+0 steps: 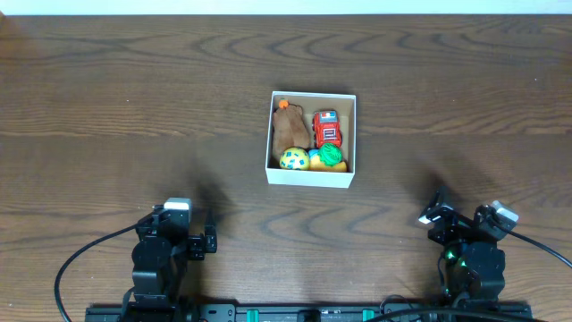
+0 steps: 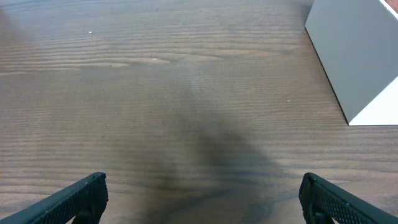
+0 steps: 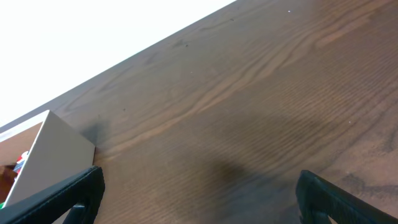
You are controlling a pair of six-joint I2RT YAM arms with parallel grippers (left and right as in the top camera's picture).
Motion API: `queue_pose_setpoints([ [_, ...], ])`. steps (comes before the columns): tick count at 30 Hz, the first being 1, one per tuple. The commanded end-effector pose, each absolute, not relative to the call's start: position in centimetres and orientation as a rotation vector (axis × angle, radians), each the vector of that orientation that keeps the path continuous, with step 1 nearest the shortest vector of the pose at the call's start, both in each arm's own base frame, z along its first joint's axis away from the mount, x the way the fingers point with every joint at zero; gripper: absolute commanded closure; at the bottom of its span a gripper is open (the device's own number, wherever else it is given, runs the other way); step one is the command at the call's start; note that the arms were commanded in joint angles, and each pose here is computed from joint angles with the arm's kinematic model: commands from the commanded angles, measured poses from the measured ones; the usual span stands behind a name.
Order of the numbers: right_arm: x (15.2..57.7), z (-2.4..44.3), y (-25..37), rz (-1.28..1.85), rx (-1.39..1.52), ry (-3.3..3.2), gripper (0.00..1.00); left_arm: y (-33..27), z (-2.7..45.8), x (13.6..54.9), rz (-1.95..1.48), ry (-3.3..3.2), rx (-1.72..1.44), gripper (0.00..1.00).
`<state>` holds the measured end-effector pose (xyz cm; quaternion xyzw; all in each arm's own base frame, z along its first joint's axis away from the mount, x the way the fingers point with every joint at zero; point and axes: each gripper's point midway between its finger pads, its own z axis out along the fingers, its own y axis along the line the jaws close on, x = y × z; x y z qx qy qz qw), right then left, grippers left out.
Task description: Pack container
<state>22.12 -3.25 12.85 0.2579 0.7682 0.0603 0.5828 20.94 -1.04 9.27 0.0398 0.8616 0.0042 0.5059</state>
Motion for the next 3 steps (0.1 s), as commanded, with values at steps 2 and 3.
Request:
queue_pose_setpoints([
  [2, 22.11, 12.77, -3.36, 0.129, 0.593, 1.793, 0.01, -0.88, 8.64, 20.86, 0.008, 2.093, 0.077, 0.02],
  [3, 22.11, 12.78, -3.36, 0.129, 0.593, 1.792, 0.01, -0.88, 8.64, 20.86, 0.008, 2.093, 0.077, 0.02],
])
